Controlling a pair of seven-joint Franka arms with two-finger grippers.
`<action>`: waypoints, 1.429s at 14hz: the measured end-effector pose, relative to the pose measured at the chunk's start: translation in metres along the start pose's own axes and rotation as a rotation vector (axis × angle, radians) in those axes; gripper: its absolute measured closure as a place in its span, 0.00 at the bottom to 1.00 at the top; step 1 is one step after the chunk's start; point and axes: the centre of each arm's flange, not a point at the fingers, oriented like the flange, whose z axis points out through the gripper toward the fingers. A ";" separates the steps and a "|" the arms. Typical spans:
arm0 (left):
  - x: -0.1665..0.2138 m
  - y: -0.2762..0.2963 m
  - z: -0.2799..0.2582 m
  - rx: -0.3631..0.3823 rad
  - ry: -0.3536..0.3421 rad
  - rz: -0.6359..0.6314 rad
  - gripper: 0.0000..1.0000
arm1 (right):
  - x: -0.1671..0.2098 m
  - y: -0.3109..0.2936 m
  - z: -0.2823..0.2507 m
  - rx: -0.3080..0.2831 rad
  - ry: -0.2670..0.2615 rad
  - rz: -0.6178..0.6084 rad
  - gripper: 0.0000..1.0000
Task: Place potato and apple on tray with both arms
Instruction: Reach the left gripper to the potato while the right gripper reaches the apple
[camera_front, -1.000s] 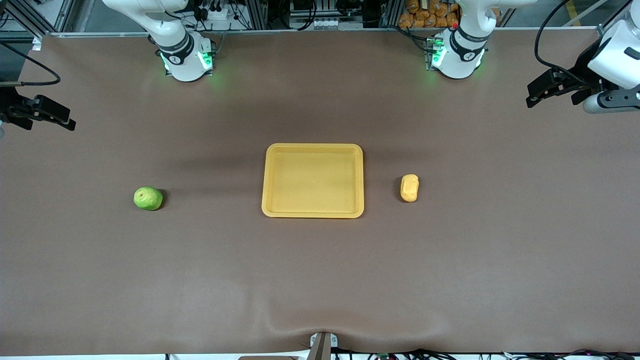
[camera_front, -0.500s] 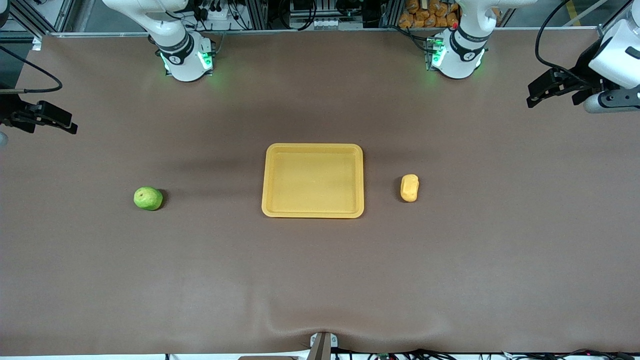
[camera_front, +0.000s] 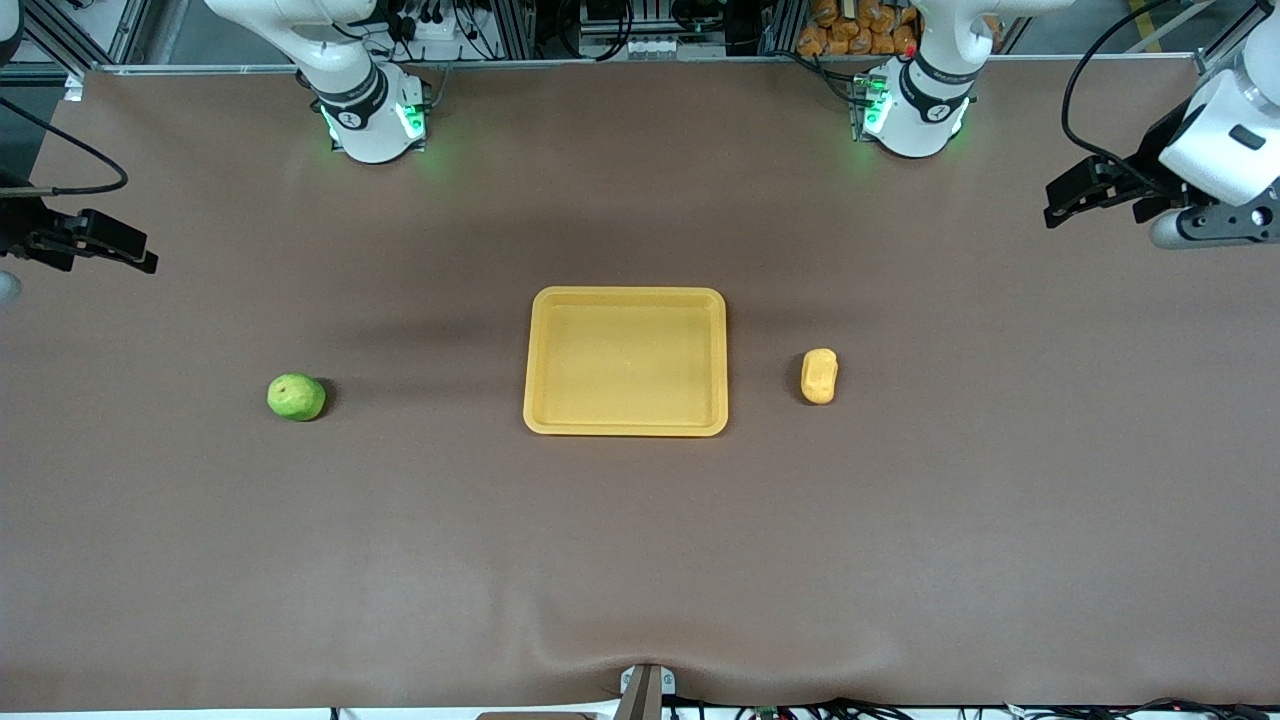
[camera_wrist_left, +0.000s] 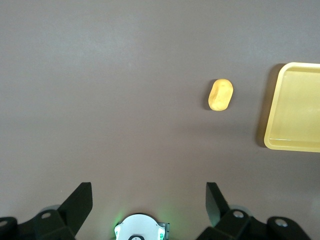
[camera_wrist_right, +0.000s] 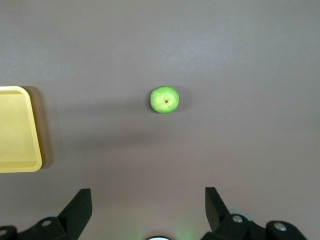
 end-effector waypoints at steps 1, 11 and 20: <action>0.003 0.002 0.005 0.001 -0.007 0.004 0.00 | 0.001 0.001 0.001 0.000 0.000 0.002 0.00; 0.021 0.035 0.070 0.002 -0.003 0.058 0.00 | 0.004 0.016 0.011 0.003 -0.018 0.022 0.00; 0.024 0.074 0.148 -0.009 0.057 0.121 0.00 | 0.012 0.015 0.022 0.002 -0.019 0.019 0.00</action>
